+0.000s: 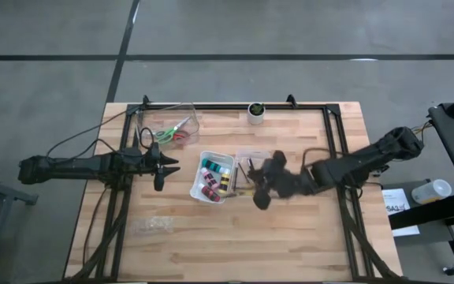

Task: Pick & Place Paint Supplies
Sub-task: Put the yellow scissors into the top transparent bin

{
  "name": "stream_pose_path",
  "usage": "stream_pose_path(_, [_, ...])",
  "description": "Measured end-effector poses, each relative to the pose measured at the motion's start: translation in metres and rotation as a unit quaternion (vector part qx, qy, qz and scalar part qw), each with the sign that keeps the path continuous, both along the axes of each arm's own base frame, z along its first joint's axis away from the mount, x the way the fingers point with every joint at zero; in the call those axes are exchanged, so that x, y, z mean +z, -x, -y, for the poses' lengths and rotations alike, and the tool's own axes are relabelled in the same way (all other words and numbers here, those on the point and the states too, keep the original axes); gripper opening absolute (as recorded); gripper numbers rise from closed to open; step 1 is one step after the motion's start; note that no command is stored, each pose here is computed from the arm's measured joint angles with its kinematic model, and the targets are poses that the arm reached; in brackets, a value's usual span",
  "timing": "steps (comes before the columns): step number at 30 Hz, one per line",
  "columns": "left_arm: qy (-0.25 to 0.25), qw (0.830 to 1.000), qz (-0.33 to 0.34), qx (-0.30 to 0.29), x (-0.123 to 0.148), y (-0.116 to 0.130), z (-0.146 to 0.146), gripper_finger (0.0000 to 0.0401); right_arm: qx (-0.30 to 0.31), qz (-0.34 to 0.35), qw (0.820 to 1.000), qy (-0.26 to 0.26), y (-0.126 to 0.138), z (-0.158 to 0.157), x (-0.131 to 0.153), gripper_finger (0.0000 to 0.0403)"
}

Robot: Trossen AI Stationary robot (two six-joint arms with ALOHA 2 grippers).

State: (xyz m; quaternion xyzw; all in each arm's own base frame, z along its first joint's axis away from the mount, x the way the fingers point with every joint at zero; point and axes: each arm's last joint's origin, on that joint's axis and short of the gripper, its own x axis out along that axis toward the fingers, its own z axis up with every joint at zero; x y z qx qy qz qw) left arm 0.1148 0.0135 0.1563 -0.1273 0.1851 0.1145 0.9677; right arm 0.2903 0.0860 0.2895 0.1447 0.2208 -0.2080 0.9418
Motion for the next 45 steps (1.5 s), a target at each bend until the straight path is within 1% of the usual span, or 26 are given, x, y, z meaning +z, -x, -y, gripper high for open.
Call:
stream_pose_path(3, [0.000, 1.000, 0.000, 0.000, 0.000, 0.000, 0.000, 0.0150, 0.028, -0.010, 0.999, -0.028, -0.006, 0.015, -0.001, 0.0039])
stream_pose_path(6, [0.000, 1.000, 0.000, 0.000, 0.000, 0.000, 0.000, 0.0150, 0.057, -0.033, 0.997, -0.051, -0.008, 0.019, -0.011, 0.0032])
stream_pose_path(10, [0.000, 1.000, 0.000, 0.000, 0.000, 0.000, 0.000, 0.0150, 0.059, -0.040, 0.996, -0.051, -0.006, 0.020, -0.021, 0.0012])
stream_pose_path(20, [0.000, 1.000, 0.000, 0.000, 0.000, 0.000, 0.000, 0.0150, 0.057, -0.037, 0.996, -0.049, -0.004, 0.020, -0.024, 0.0009])
stream_pose_path(23, [0.000, 1.000, 0.000, 0.000, 0.000, 0.000, 0.000, 0.0150, 0.056, -0.041, 0.997, -0.041, -0.004, 0.021, -0.025, 0.0009])
stream_pose_path(27, [0.000, 1.000, 0.000, 0.000, 0.000, 0.000, 0.000, 0.0150, 0.047, -0.042, 0.998, -0.001, -0.002, 0.017, -0.024, 0.0009])
stream_pose_path(30, [0.000, 1.000, 0.000, 0.000, 0.000, 0.000, 0.000, 0.0150, 0.063, -0.049, 0.997, 0.025, -0.001, 0.012, -0.024, 0.0009])
stream_pose_path(32, [0.000, 1.000, 0.000, 0.000, 0.000, 0.000, 0.000, 0.0150, 0.069, -0.055, 0.996, 0.032, 0.000, 0.011, -0.025, 0.0009])
stream_pose_path(34, [0.000, 1.000, 0.000, 0.000, 0.000, 0.000, 0.000, 0.0150, 0.062, -0.069, 0.996, 0.017, 0.001, 0.014, -0.027, 0.0009])
stream_pose_path(38, [0.000, 1.000, 0.000, 0.000, 0.000, 0.000, 0.000, 0.0150, 0.029, -0.115, 0.992, -0.037, 0.004, 0.028, -0.033, 0.0009])
stream_pose_path(41, [0.000, 1.000, 0.000, 0.000, 0.000, 0.000, 0.000, 0.0150, 0.005, -0.133, 0.990, -0.049, 0.005, 0.038, -0.037, 0.0009])
stream_pose_path(43, [0.000, 1.000, 0.000, 0.000, 0.000, 0.000, 0.000, 0.0150, -0.005, -0.129, 0.990, -0.051, 0.004, 0.045, -0.035, 0.0011])
stream_pose_path(45, [0.000, 1.000, 0.000, 0.000, 0.000, 0.000, 0.000, 0.0150, -0.017, -0.123, 0.991, -0.054, 0.003, 0.052, -0.032, 0.0022])
